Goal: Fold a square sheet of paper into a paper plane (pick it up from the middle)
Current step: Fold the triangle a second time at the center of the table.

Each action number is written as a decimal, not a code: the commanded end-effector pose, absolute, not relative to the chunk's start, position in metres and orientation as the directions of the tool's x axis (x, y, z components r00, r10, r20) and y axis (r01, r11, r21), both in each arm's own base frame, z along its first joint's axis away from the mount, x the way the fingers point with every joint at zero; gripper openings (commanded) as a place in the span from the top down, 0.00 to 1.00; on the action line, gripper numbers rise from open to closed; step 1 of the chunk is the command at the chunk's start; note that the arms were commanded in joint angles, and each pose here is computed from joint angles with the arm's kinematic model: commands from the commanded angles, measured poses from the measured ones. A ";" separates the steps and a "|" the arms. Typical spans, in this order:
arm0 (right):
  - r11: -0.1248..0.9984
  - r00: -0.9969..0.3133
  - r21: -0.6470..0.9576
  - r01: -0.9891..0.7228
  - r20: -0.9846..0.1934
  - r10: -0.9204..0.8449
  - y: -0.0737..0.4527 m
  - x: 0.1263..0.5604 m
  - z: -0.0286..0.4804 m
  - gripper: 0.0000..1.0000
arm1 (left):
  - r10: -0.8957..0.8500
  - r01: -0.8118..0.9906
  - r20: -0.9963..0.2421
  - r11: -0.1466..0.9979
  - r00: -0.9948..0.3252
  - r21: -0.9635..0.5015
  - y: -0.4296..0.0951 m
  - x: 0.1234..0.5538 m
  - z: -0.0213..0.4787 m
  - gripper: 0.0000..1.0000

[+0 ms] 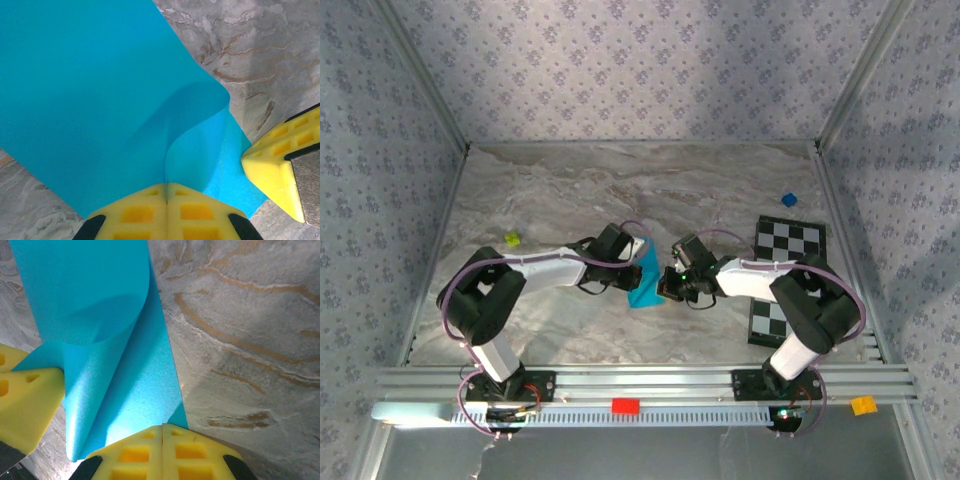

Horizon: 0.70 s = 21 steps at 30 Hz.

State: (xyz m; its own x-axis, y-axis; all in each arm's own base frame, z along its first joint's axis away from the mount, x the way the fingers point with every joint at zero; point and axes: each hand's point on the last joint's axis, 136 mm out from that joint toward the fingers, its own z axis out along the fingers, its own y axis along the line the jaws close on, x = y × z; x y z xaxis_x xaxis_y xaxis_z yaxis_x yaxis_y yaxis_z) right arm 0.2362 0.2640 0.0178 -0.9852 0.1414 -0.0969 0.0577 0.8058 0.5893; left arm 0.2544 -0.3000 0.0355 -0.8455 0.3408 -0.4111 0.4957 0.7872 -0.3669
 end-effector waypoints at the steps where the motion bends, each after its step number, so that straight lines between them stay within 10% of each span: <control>1: 0.884 -0.991 0.455 0.110 -0.022 0.135 0.237 0.216 -0.017 0.95 | 0.363 0.502 -0.404 0.803 -0.840 -0.321 -0.294 0.260 0.035 1.00; 21: 0.887 -0.991 0.449 0.113 -0.019 0.135 0.236 0.215 -0.019 0.95 | 0.331 0.454 -0.391 0.846 -0.859 -0.281 -0.279 0.261 0.033 1.00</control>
